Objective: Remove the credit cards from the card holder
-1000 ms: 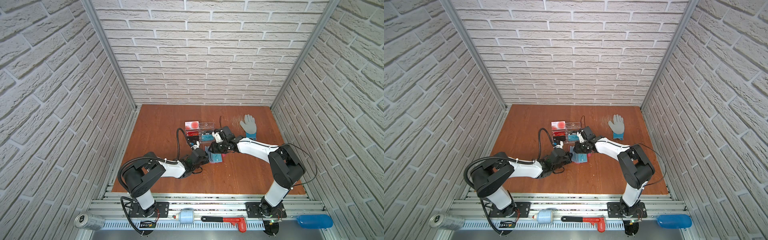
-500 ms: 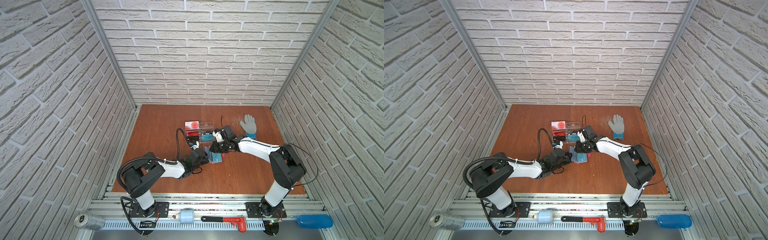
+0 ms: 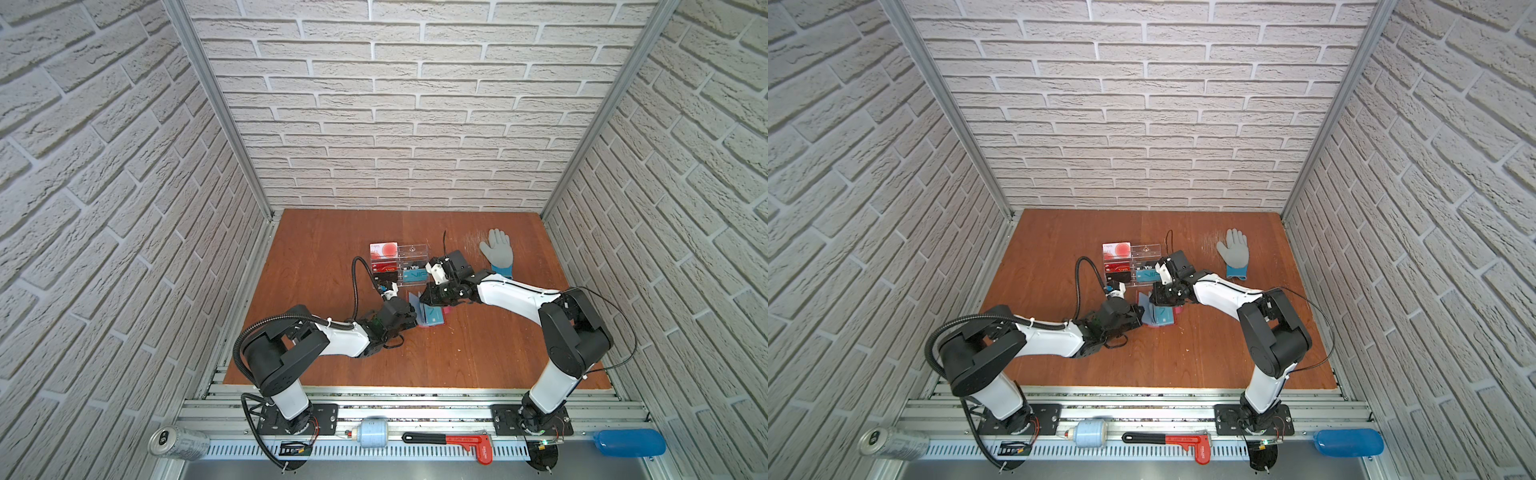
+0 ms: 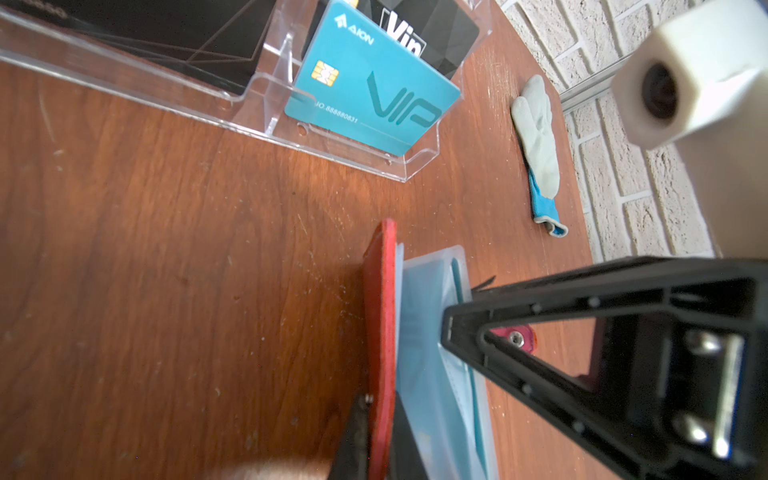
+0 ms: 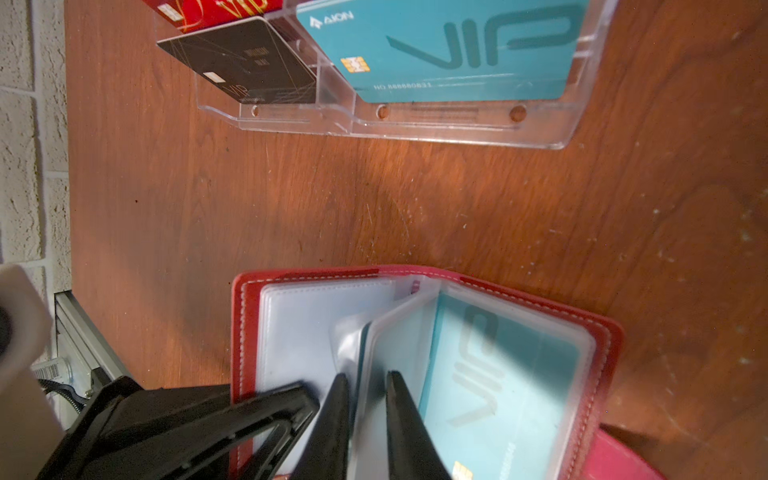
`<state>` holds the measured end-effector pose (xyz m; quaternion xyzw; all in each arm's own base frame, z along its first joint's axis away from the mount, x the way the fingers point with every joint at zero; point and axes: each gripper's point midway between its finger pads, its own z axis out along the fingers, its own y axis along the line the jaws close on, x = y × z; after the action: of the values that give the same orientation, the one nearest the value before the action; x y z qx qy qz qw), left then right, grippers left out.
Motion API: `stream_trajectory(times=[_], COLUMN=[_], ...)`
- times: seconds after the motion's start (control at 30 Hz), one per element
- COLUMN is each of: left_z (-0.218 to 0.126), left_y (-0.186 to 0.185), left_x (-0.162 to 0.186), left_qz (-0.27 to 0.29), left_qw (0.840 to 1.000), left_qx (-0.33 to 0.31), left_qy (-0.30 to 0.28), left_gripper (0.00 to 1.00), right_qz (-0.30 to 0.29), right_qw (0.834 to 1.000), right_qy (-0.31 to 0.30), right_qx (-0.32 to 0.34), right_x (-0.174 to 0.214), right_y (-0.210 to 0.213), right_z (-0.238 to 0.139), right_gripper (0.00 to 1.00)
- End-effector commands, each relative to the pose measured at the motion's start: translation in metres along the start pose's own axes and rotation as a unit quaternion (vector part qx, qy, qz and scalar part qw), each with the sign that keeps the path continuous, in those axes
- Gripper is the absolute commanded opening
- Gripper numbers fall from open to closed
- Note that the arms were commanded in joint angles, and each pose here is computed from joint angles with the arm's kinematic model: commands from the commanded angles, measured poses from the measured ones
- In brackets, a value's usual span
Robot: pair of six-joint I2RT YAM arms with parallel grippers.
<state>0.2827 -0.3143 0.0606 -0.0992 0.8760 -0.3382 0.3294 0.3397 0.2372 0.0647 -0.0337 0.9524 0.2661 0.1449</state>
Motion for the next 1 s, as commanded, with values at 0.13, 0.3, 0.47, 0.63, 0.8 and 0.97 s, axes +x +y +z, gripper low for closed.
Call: stream_trajectory(times=[0.13,0.3,0.47,0.63,0.8,0.97], left_z=[-0.0085,-0.0087,-0.0088,-0.0091,-0.0096,-0.01], left_y=[-0.0123,-0.0107,-0.0092,-0.0081,-0.0065,-0.0073], left_x=[-0.019,-0.0189,-0.0191,-0.0182,-0.0175,-0.0178], left_qz=[-0.006,-0.007,-0.007,-0.009,-0.01,-0.011], left_qw=[0.999,0.999,0.999,0.999,0.999,0.999], left_qx=[0.025,0.024,0.024,0.024,0.023,0.024], left_qy=[-0.033,-0.032,-0.033,-0.033,-0.032,-0.033], left_gripper=[0.0,0.0,0.0,0.0,0.0,0.0], right_qz=[0.014,0.026,0.038,0.044,0.044,0.046], right_qw=[1.0,0.999,0.998,0.998,0.998,0.998], right_qy=[0.019,0.017,0.017,0.019,0.017,0.017], right_qx=[-0.02,-0.034,-0.043,-0.051,-0.046,-0.044], right_x=[0.0066,0.0053,0.0041,0.0042,0.0039,0.0038], right_y=[-0.0026,-0.0035,-0.0054,-0.0057,-0.0076,-0.0093], right_z=[0.0027,0.0032,0.003,0.0039,0.003,0.0021], right_gripper=[0.23,0.25,0.28,0.29,0.32,0.36])
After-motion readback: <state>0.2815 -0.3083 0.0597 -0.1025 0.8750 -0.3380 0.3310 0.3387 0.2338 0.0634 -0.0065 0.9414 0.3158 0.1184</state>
